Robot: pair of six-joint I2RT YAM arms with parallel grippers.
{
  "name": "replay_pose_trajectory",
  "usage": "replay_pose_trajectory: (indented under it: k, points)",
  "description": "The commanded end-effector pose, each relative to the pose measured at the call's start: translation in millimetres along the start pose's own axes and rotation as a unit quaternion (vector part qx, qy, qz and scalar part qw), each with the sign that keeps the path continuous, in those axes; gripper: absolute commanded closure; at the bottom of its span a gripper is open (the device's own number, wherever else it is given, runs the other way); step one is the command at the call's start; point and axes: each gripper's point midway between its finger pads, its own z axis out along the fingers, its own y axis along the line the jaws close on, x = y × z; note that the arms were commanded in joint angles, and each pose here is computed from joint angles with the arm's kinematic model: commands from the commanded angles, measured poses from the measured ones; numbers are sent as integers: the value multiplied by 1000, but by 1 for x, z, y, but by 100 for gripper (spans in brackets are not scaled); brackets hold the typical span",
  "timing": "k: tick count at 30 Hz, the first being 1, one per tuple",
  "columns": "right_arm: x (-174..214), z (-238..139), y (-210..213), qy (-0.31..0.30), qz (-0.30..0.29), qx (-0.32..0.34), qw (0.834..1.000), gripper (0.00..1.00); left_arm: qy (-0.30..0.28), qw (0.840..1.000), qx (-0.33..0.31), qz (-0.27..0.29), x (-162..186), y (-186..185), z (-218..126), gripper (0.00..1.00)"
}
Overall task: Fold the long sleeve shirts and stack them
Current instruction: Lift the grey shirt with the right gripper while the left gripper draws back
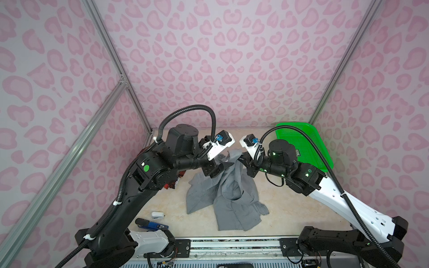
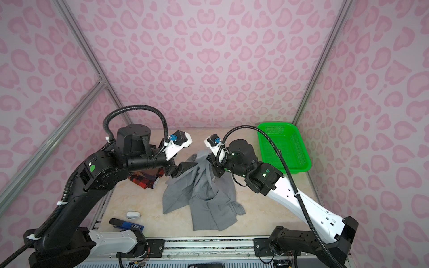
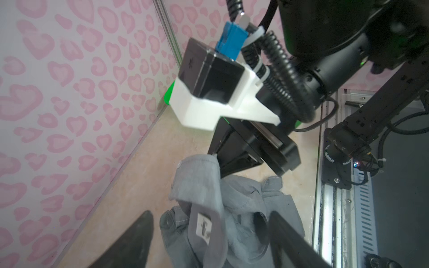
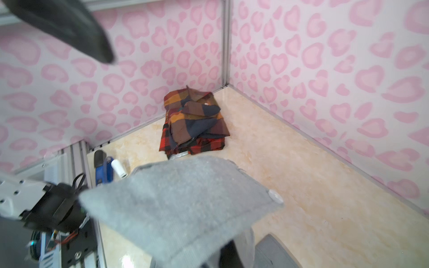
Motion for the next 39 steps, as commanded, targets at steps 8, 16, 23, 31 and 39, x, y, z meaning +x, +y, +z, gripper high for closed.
replay_pose_trajectory:
  k: [8,16,23,31,39]
  points:
    - [-45,-37,-62,-109,170,4,979,100,-67,992,-94,-54,73,-6,-33,3]
    - [-64,-83,-109,-172,297,8,939,100,-1,984,-120,-132,162,-5,31,1]
    - [-101,-122,-95,-210,276,-8,938,100,2,961,-160,-225,201,7,84,1]
    - [-116,-133,-88,-227,269,-18,936,100,-80,938,-68,-329,195,-19,118,2]
    - [-140,-146,-72,-251,256,-57,932,100,-111,926,-42,-359,206,-32,128,3]
